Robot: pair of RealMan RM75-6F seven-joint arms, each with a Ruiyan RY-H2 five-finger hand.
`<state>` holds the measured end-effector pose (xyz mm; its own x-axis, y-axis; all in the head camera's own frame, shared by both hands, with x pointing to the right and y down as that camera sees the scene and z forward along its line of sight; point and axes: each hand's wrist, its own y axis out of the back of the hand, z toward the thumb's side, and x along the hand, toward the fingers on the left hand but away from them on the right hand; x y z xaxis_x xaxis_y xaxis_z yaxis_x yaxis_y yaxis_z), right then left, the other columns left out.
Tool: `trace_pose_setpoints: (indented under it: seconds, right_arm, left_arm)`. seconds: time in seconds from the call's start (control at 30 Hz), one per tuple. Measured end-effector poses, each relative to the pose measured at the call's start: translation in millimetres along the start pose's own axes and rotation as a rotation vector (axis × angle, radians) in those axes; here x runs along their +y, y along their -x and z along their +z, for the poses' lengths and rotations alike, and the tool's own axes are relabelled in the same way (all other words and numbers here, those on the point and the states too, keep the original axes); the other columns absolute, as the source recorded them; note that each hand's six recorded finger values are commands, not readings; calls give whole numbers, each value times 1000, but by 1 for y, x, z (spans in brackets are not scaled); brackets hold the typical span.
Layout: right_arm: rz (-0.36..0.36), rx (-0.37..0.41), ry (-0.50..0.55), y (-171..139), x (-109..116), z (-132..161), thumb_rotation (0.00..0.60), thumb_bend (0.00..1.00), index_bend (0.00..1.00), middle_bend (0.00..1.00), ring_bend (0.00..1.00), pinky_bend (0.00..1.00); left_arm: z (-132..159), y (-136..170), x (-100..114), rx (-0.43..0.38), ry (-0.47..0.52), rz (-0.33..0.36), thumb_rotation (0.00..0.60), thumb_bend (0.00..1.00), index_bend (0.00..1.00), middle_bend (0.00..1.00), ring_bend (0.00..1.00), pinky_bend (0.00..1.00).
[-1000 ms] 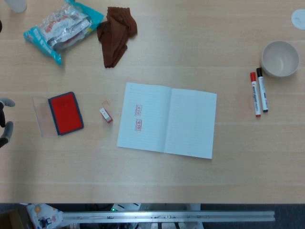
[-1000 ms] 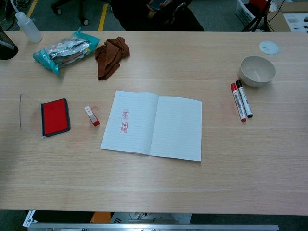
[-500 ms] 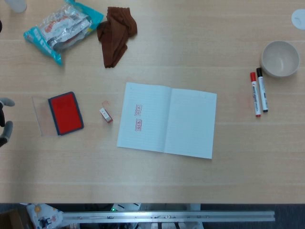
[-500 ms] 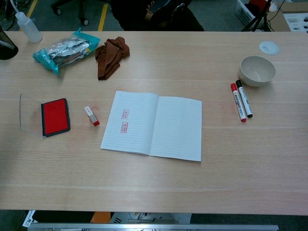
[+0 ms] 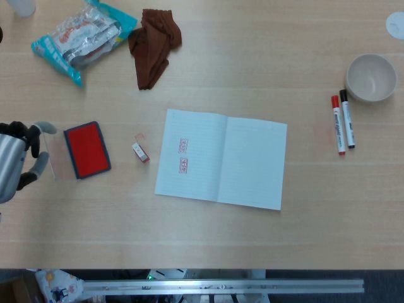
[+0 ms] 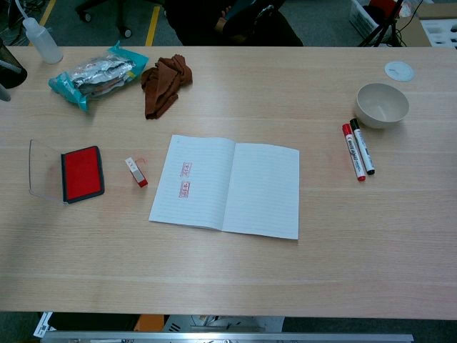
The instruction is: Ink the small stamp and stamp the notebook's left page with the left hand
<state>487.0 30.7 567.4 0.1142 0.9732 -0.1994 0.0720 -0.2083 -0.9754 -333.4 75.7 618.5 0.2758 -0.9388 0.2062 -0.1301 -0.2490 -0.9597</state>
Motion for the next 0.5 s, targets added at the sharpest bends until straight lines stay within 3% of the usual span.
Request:
trace_pose_setpoints:
  seconds: [0.1, 0.17, 0.27, 0.5]
  right_arm:
    - [-2, -4, -1, 0, 1, -1, 600, 223, 341, 473, 460, 538]
    - [-2, -7, -2, -1, 1, -1, 600, 223, 341, 473, 460, 538]
    - [3, -14, -7, -1, 1, -3, 600, 223, 341, 473, 462, 538]
    - [14, -19, -12, -2, -2, -3, 600, 223, 341, 473, 470, 538]
  left_arm:
    - [10, -10, -2, -66, -4, -21, 600, 327, 378, 584, 541, 600]
    - [15, -16, -3, -100, -7, -32, 600, 327, 375, 666, 632, 726]
    - [24, -27, -7, -151, -5, -52, 600, 328, 374, 761, 737, 835]
    - [45, -49, -26, -273, -53, -128, 600, 328, 372, 925, 920, 985]
